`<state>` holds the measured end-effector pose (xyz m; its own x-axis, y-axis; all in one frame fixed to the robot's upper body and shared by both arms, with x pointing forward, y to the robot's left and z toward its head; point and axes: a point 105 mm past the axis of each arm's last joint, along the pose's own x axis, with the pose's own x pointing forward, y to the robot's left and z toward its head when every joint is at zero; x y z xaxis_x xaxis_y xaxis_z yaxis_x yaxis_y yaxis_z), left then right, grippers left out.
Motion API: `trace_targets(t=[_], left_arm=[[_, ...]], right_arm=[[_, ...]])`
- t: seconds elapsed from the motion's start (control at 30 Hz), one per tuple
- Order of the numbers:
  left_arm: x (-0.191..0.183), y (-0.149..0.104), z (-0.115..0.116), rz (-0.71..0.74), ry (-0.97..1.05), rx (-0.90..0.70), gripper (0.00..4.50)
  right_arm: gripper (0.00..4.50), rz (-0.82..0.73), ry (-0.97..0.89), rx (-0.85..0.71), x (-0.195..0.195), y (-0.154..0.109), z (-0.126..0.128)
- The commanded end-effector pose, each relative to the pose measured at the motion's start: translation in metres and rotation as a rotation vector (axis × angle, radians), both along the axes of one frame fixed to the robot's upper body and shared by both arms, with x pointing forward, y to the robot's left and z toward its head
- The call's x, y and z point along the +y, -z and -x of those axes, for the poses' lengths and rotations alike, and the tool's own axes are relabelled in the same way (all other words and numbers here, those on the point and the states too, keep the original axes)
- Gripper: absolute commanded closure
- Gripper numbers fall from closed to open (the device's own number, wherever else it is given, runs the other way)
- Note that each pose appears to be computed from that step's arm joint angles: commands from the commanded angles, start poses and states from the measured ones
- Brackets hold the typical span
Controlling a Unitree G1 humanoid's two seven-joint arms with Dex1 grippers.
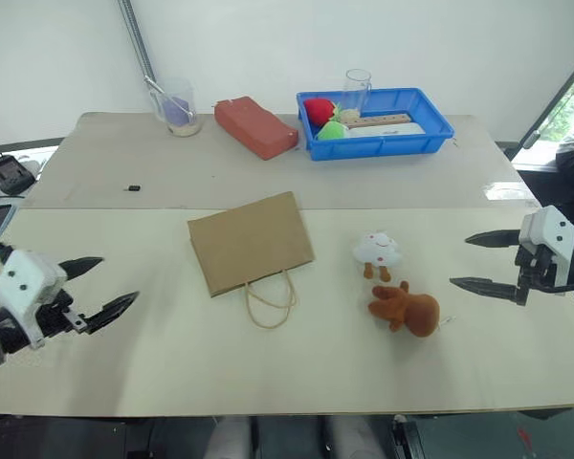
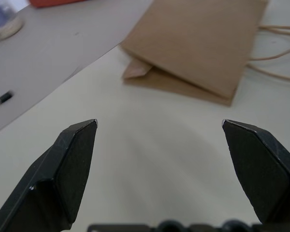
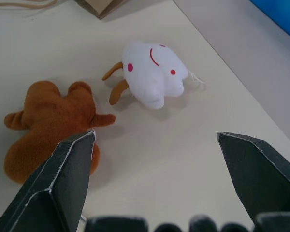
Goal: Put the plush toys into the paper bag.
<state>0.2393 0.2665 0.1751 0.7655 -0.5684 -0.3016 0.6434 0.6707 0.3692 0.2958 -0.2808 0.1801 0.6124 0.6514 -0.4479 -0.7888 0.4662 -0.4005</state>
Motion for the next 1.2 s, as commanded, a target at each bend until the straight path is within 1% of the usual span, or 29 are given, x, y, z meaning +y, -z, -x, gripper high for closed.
trace_targets(t=[0.03, 0.13, 0.27, 0.37, 0.53, 0.67, 0.7, 0.73, 0.77, 0.8, 0.87, 0.9, 0.93, 1.0, 1.03, 1.2], left_arm=[[-0.043, 0.003, 0.005, -0.047, 0.231, 0.043, 0.09], [-0.070, 0.009, 0.001, -0.089, 0.365, 0.037, 0.09], [-0.102, 0.024, -0.014, -0.130, 0.483, 0.004, 0.09], [-0.119, 0.034, -0.027, -0.153, 0.528, -0.028, 0.09], [-0.138, 0.048, -0.042, -0.185, 0.571, -0.075, 0.09], [-0.147, 0.054, -0.050, -0.180, 0.590, -0.105, 0.09], [-0.148, 0.056, -0.051, -0.178, 0.595, -0.108, 0.31], [-0.150, 0.057, -0.051, -0.168, 0.605, -0.109, 0.63], [-0.151, 0.057, -0.050, -0.162, 0.614, -0.108, 0.96], [-0.152, 0.058, -0.049, -0.163, 0.628, -0.105, 1.38], [-0.152, 0.059, -0.047, -0.156, 0.643, -0.096, 2.42], [-0.152, 0.060, -0.047, -0.152, 0.646, -0.092, 2.82], [-0.151, 0.059, -0.047, -0.146, 0.650, -0.086, 3.45], [-0.152, 0.058, -0.046, -0.130, 0.665, -0.071, 4.34], [-0.152, 0.058, -0.046, -0.124, 0.674, -0.064, 4.43], [-0.156, 0.057, -0.044, -0.113, 0.722, -0.028, 4.43]], right_arm=[[0.00, -0.013, -0.029, -0.061, 0.009, -0.017, 0.002], [0.00, -0.041, -0.060, -0.039, 0.021, -0.020, 0.011], [0.00, -0.076, -0.197, 0.087, 0.059, -0.020, 0.043], [0.00, -0.099, -0.264, 0.122, 0.084, -0.021, 0.059], [0.00, -0.154, -0.268, 0.094, 0.102, -0.029, 0.063], [0.00, -0.165, -0.257, 0.096, 0.106, -0.026, 0.063], [0.00, -0.165, -0.256, 0.098, 0.106, -0.025, 0.063], [0.00, -0.162, -0.253, 0.100, 0.106, -0.023, 0.064], [0.00, -0.159, -0.251, 0.102, 0.106, -0.022, 0.064], [0.00, -0.155, -0.247, 0.103, 0.105, -0.020, 0.064], [0.00, -0.149, -0.236, 0.100, 0.105, -0.016, 0.063], [0.00, -0.148, -0.230, 0.096, 0.105, -0.015, 0.062], [0.00, -0.147, -0.224, 0.093, 0.105, -0.014, 0.062], [0.00, -0.146, -0.208, 0.083, 0.106, -0.011, 0.060], [0.00, -0.140, -0.199, 0.075, 0.106, -0.010, 0.058], [0.00, -0.112, -0.161, 0.065, 0.106, -0.001, 0.053]])
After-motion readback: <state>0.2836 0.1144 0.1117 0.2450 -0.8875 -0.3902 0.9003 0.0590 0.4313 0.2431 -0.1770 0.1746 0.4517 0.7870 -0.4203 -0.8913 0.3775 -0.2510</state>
